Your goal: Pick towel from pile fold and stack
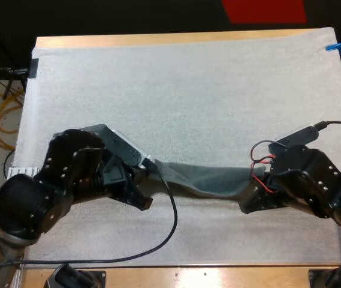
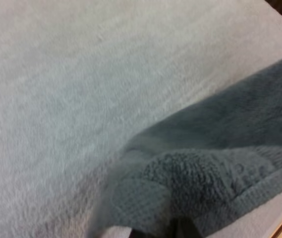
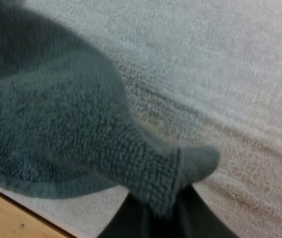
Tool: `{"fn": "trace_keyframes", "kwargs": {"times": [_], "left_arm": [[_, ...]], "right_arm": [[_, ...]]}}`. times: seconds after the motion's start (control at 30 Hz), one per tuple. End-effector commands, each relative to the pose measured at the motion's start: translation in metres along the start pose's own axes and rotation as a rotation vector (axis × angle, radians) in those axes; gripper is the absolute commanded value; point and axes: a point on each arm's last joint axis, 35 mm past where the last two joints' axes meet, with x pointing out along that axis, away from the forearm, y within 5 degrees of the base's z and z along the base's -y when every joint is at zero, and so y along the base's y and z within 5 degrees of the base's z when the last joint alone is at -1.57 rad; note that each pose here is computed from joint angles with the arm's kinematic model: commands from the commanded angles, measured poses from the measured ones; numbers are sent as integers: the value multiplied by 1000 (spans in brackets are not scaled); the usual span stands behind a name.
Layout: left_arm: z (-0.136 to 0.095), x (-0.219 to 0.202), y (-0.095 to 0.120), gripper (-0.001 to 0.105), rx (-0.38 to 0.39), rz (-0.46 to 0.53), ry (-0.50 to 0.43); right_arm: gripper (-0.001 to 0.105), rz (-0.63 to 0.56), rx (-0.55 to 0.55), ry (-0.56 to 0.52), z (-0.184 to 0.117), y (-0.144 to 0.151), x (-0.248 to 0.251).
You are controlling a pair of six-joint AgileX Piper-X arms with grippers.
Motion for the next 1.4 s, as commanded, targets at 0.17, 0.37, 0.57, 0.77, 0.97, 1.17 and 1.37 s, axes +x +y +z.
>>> {"fn": "trace_keyframes", "kwargs": {"times": [0.17, 0.37, 0.57, 0.77, 0.97, 1.17, 1.37], "left_arm": [[5, 42, 24, 0, -54, 45, -17], [21, 100, 68, 0, -84, 89, -48], [36, 168, 116, 0, -105, 95, -46], [37, 226, 156, 0, -147, 115, -32], [31, 259, 175, 0, -182, 121, -9], [29, 273, 182, 1, -243, 120, -17], [38, 273, 182, 27, -252, 118, -43]], "right_arm": [[0, -104, -16, 23, 7, -1, 43], [0, -210, 55, 35, 16, -38, 125], [0, -150, 170, -49, 29, -88, 192], [0, -157, 273, -46, 23, -122, 244], [0, -169, 347, -7, 12, -135, 278], [0, -160, 376, 36, 5, -136, 299], [37, -83, 447, -70, 16, -142, 302]]}}
